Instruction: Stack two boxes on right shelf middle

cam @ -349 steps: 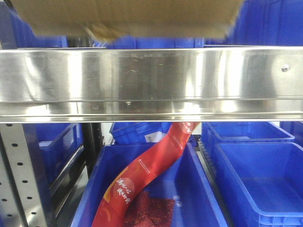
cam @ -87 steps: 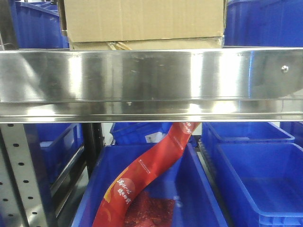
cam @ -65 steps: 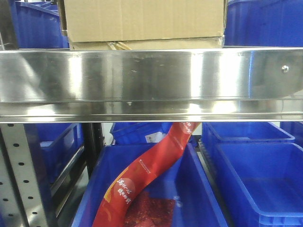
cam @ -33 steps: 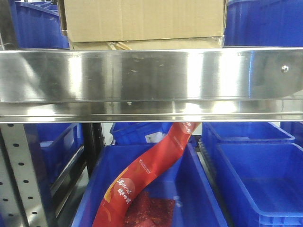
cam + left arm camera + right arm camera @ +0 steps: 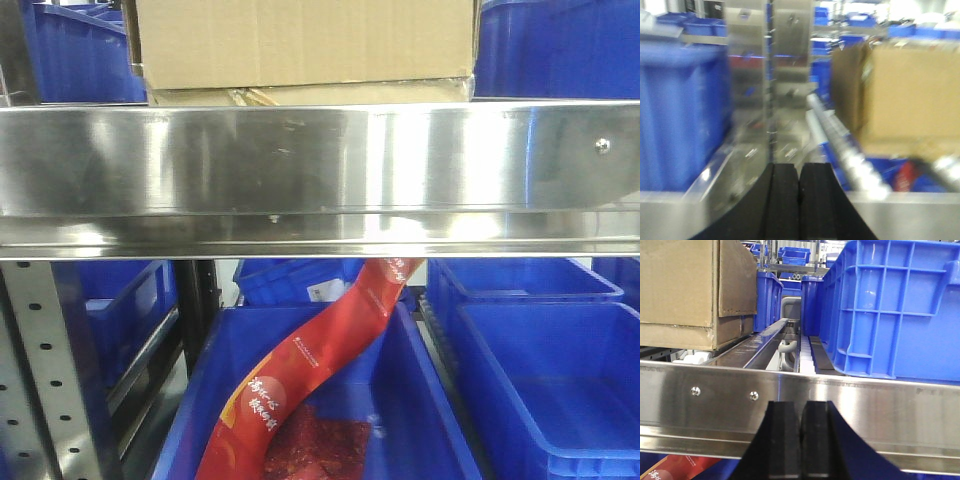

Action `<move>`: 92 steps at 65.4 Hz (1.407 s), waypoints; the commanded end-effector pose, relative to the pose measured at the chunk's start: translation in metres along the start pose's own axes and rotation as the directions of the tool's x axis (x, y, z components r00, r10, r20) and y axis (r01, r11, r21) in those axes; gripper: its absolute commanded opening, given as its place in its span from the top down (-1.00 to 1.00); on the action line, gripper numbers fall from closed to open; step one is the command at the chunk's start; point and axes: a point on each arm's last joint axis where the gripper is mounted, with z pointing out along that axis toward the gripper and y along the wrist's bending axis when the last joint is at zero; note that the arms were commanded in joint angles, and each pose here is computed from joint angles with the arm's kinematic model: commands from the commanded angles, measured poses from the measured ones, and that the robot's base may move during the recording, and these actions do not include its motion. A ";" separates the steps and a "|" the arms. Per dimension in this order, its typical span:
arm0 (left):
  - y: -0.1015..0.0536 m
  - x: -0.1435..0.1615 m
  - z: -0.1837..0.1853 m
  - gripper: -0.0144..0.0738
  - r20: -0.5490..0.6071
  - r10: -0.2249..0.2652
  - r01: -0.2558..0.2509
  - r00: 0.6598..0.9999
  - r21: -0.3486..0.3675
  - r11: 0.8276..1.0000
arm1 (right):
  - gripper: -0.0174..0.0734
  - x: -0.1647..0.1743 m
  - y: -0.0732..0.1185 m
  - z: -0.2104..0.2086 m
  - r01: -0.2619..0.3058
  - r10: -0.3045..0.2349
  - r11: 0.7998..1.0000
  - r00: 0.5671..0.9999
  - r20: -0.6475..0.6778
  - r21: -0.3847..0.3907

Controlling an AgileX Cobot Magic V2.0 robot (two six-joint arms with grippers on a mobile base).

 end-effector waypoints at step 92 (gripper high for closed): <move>-0.003 0.055 -0.018 0.88 0.088 -0.038 0.036 0.995 0.032 0.999 | 0.97 0.000 0.000 0.000 -0.001 0.001 1.000 1.000 0.010 0.005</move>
